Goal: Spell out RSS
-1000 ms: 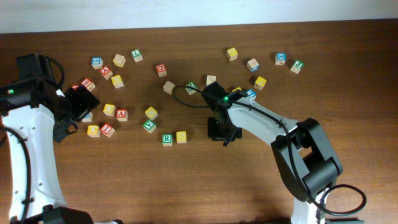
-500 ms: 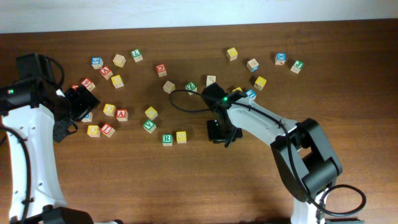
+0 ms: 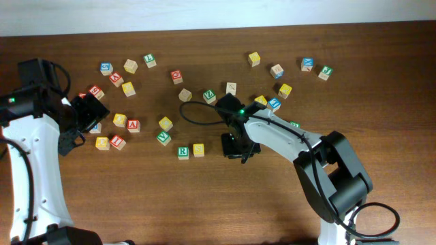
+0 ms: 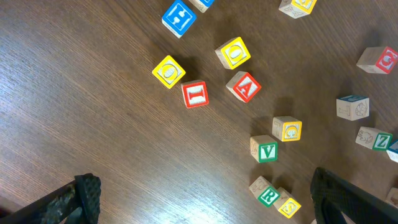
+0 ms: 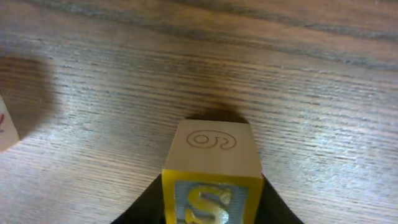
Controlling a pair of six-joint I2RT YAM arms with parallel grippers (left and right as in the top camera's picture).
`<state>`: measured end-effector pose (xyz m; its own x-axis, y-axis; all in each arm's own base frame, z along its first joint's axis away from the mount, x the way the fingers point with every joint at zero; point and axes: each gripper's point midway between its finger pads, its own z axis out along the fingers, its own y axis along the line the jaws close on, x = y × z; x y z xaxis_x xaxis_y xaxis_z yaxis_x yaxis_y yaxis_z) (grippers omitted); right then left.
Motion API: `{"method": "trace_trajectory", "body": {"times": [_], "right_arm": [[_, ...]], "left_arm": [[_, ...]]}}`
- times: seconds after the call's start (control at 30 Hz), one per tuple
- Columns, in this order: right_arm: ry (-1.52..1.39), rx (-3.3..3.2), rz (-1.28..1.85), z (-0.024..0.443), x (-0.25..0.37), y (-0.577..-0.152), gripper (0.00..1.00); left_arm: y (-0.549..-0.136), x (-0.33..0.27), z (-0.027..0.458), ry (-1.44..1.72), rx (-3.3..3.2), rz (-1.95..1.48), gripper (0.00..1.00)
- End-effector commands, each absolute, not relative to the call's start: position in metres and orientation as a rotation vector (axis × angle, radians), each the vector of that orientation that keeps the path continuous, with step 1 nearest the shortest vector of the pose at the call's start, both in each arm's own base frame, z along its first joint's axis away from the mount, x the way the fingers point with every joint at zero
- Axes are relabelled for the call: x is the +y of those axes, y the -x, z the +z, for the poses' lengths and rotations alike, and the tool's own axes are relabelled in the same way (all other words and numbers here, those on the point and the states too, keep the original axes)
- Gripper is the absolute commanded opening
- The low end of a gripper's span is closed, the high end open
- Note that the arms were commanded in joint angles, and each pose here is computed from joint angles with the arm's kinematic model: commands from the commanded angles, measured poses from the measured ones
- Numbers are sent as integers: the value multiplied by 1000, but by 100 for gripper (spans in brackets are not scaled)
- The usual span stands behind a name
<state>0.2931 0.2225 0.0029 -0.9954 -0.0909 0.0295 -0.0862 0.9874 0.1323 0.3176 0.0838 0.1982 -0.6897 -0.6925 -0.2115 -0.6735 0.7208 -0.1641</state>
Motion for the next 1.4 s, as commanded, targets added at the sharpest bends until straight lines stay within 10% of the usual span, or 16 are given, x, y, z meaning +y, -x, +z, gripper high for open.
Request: {"method": "trace_trajectory", "body": {"times": [0.0,0.7,0.8,1.13,1.37], "right_arm": [[-127,-3066,-215,-3,226,-287,38],[37,-3256,29,177,151,-351,63],[161,-3253,44,202,103,-354,98],[855,-3101,76,210,-59,-348,98],[799,-3100,59,209,-70,-342,98]], "left_arm": [[-316,84,199,1069,2669,-109,99],[-316,84,199,1069,2669,-109,99],[-316,84,199,1069,2669,-109,99],[-324,84,202,1079,2629,-130,99],[-331,70,204,1054,2629,-263,99]]}}
